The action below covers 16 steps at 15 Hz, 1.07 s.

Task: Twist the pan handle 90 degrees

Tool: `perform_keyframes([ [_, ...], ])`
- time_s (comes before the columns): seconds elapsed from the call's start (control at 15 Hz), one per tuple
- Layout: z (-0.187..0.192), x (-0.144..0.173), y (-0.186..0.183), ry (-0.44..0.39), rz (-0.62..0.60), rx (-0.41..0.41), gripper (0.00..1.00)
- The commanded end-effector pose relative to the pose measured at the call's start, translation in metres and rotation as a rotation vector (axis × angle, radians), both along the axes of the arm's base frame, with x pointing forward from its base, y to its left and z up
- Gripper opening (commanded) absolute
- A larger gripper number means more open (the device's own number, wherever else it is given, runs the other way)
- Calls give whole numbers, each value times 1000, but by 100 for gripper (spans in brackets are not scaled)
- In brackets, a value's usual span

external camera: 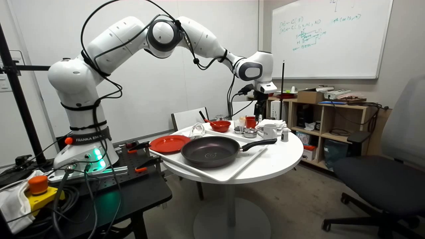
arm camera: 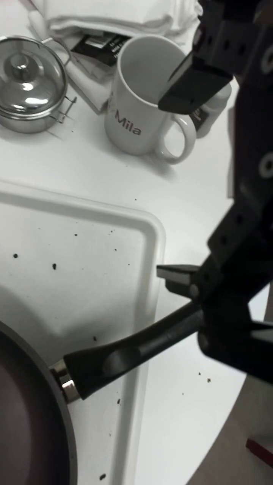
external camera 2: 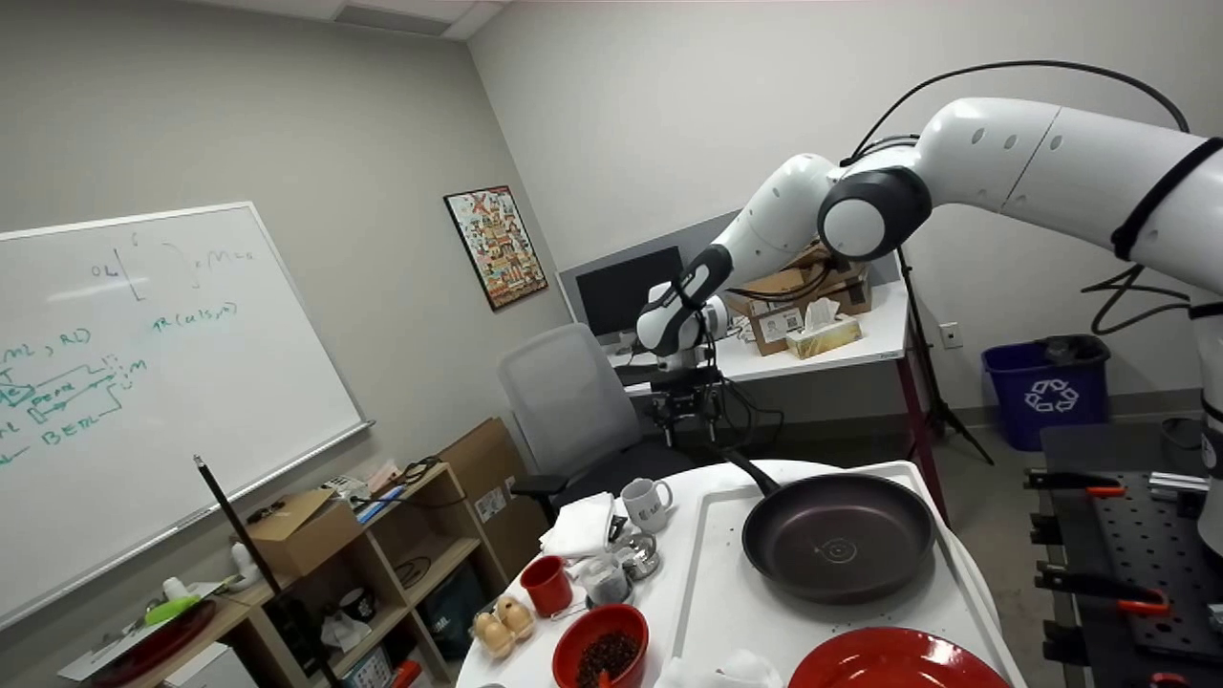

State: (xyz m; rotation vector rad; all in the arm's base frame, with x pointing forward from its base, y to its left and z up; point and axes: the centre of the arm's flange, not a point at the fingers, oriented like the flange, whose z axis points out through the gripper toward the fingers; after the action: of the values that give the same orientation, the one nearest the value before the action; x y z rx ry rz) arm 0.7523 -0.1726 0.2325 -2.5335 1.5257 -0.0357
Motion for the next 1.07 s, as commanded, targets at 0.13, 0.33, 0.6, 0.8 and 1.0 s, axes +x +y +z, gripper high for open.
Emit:
perform_keyframes([
  [0.13,-20,23,-47,40,-114,-34,100],
  [0.33,-33,19,-68,68,-148,-45,100],
  [0.6,-53,9,-81,111,-136,-75,100],
  [0.8,-65,5,-80,139,-83,-125,100],
  [1.0,-74,4,-73,165,-17,-166,100],
])
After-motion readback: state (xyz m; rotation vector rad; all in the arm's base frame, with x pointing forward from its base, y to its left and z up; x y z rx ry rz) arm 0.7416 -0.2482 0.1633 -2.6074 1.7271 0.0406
